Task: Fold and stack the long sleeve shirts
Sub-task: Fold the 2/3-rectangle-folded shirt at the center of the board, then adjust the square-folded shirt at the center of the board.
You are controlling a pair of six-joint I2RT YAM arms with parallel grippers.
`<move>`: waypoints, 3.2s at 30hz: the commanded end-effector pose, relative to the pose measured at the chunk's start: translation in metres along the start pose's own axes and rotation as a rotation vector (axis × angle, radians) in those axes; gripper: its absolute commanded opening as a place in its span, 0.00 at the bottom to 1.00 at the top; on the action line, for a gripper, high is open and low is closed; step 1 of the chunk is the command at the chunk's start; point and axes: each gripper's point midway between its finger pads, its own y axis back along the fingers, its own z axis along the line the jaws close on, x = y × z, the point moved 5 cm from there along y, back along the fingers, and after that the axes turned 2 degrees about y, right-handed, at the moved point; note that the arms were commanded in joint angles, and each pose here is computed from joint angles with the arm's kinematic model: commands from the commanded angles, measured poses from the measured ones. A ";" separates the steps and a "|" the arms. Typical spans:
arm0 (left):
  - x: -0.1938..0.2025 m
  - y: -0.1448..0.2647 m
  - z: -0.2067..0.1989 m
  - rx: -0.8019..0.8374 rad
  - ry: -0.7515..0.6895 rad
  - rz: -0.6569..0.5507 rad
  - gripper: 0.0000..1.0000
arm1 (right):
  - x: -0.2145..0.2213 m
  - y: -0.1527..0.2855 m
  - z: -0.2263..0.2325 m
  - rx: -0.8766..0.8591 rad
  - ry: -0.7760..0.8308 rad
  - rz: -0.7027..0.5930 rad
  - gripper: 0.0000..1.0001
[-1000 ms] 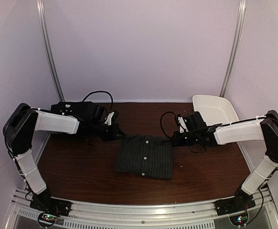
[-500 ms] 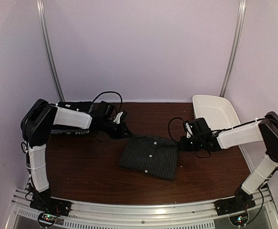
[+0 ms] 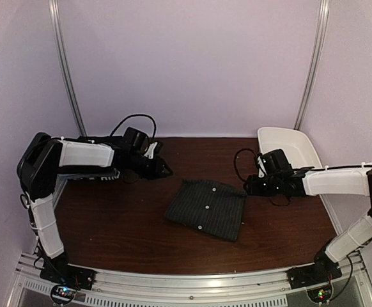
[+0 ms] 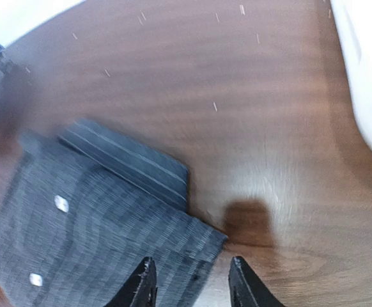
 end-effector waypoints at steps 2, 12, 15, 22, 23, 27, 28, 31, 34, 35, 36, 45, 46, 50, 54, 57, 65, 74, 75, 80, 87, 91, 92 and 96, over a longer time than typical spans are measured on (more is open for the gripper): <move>0.015 0.033 -0.027 0.056 -0.046 -0.018 0.33 | -0.041 0.036 0.047 -0.079 0.085 -0.111 0.43; 0.080 0.017 -0.040 0.105 -0.043 0.099 0.28 | -0.038 -0.009 0.143 -0.253 0.246 -0.015 0.39; 0.101 0.007 -0.036 0.107 -0.037 0.141 0.27 | -0.038 -0.034 0.155 -0.254 0.269 0.020 0.37; 0.142 -0.009 -0.033 0.104 -0.030 0.218 0.24 | -0.032 -0.091 0.159 -0.194 0.316 0.083 0.37; 0.146 -0.009 -0.033 0.102 -0.027 0.227 0.24 | -0.032 -0.098 0.158 -0.186 0.315 0.090 0.37; 0.166 -0.012 -0.037 0.093 -0.018 0.265 0.24 | -0.029 -0.125 0.151 -0.161 0.304 0.122 0.41; 0.170 -0.012 -0.039 0.095 -0.018 0.273 0.24 | -0.028 -0.129 0.151 -0.159 0.305 0.134 0.41; 0.178 -0.012 -0.046 0.098 -0.016 0.286 0.23 | -0.023 -0.133 0.156 -0.181 0.307 0.157 0.41; 0.181 -0.005 -0.053 0.098 -0.002 0.276 0.23 | -0.016 -0.127 0.161 -0.201 0.317 0.171 0.42; 0.181 -0.001 -0.056 0.099 0.002 0.267 0.23 | -0.015 -0.124 0.163 -0.209 0.320 0.173 0.43; 0.179 0.002 -0.058 0.099 0.009 0.257 0.23 | -0.015 -0.120 0.165 -0.221 0.324 0.174 0.43; 0.124 0.025 -0.079 -0.023 -0.005 0.083 0.23 | -0.065 -0.048 0.175 -0.230 0.368 0.048 0.54; 0.116 0.023 -0.079 -0.022 -0.005 0.074 0.23 | -0.066 -0.043 0.174 -0.229 0.365 0.047 0.54; 0.085 0.005 -0.076 -0.012 -0.030 0.056 0.23 | -0.061 -0.026 0.163 -0.216 0.333 0.043 0.53; 0.061 -0.018 -0.065 -0.006 -0.041 0.061 0.21 | -0.049 -0.022 0.144 -0.192 0.300 0.055 0.45; 0.049 -0.035 -0.054 -0.011 -0.045 0.065 0.20 | -0.039 -0.028 0.127 -0.193 0.273 0.091 0.41; 0.032 -0.068 -0.009 -0.060 -0.015 0.087 0.18 | -0.030 -0.060 0.074 -0.162 0.200 0.159 0.39; 0.034 -0.083 0.014 -0.077 0.014 0.117 0.18 | -0.023 -0.098 0.022 -0.068 0.146 0.225 0.37; 0.035 -0.083 0.014 -0.076 0.015 0.120 0.18 | -0.023 -0.100 0.018 -0.057 0.143 0.227 0.37; 0.035 -0.084 0.018 -0.088 0.022 0.129 0.18 | -0.039 -0.091 0.010 -0.016 0.148 0.194 0.37; 0.036 -0.084 0.020 -0.094 0.028 0.131 0.18 | -0.059 -0.039 0.042 -0.031 0.195 0.098 0.40; 0.033 -0.083 0.019 -0.099 0.030 0.126 0.18 | -0.038 -0.016 0.085 -0.098 0.252 0.090 0.44; 0.032 -0.083 0.020 -0.100 0.032 0.126 0.18 | -0.028 -0.013 0.095 -0.113 0.270 0.098 0.44; 0.032 -0.084 0.020 -0.103 0.032 0.130 0.18 | 0.011 0.001 0.129 -0.150 0.341 0.130 0.44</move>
